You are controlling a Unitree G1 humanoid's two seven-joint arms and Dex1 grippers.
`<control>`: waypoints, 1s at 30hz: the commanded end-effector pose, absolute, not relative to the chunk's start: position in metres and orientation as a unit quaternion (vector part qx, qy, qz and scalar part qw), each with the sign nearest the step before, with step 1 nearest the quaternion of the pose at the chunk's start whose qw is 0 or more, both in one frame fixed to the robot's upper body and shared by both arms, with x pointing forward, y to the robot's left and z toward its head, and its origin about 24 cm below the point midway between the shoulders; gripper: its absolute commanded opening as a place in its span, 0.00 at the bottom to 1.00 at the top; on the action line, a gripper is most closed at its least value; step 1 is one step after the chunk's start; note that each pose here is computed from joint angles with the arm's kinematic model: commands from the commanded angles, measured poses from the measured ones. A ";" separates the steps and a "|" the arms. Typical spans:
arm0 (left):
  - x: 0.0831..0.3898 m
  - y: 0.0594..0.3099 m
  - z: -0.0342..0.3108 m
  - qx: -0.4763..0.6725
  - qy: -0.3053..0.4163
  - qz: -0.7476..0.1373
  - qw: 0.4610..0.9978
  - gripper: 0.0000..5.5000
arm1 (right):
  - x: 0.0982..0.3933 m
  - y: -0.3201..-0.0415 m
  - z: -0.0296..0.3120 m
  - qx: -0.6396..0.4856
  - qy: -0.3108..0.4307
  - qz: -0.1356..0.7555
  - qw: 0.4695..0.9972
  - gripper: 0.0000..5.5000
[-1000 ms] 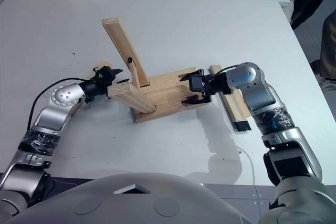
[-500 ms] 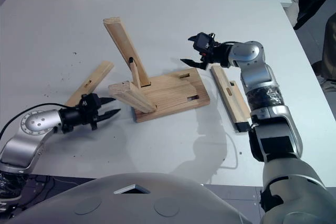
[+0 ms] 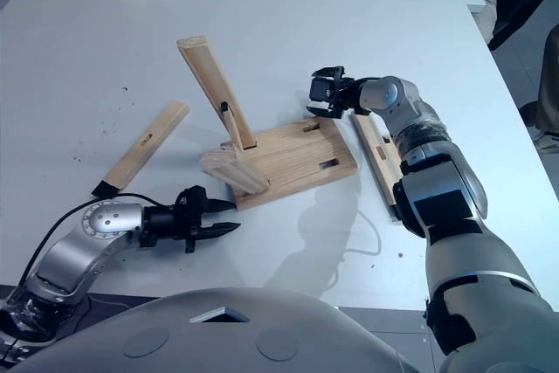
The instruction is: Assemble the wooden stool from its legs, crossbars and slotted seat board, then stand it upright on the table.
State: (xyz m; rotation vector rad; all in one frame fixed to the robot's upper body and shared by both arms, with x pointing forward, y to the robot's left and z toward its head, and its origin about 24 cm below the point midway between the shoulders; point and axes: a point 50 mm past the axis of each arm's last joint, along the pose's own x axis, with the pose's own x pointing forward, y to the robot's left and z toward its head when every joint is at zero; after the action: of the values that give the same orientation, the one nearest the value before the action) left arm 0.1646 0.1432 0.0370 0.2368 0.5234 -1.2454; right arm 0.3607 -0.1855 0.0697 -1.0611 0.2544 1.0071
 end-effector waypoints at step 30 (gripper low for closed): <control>0.261 0.192 0.046 0.292 0.164 -0.383 0.861 0.37 | 0.319 -0.219 0.072 -0.412 0.133 0.531 0.728 0.72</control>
State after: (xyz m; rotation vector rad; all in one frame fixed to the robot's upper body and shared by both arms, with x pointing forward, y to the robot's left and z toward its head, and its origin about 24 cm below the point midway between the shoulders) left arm 0.2744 0.1679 0.0383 0.5843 0.3078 -0.8142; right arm 0.3205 -0.1988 0.0607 -0.8954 0.2899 1.2442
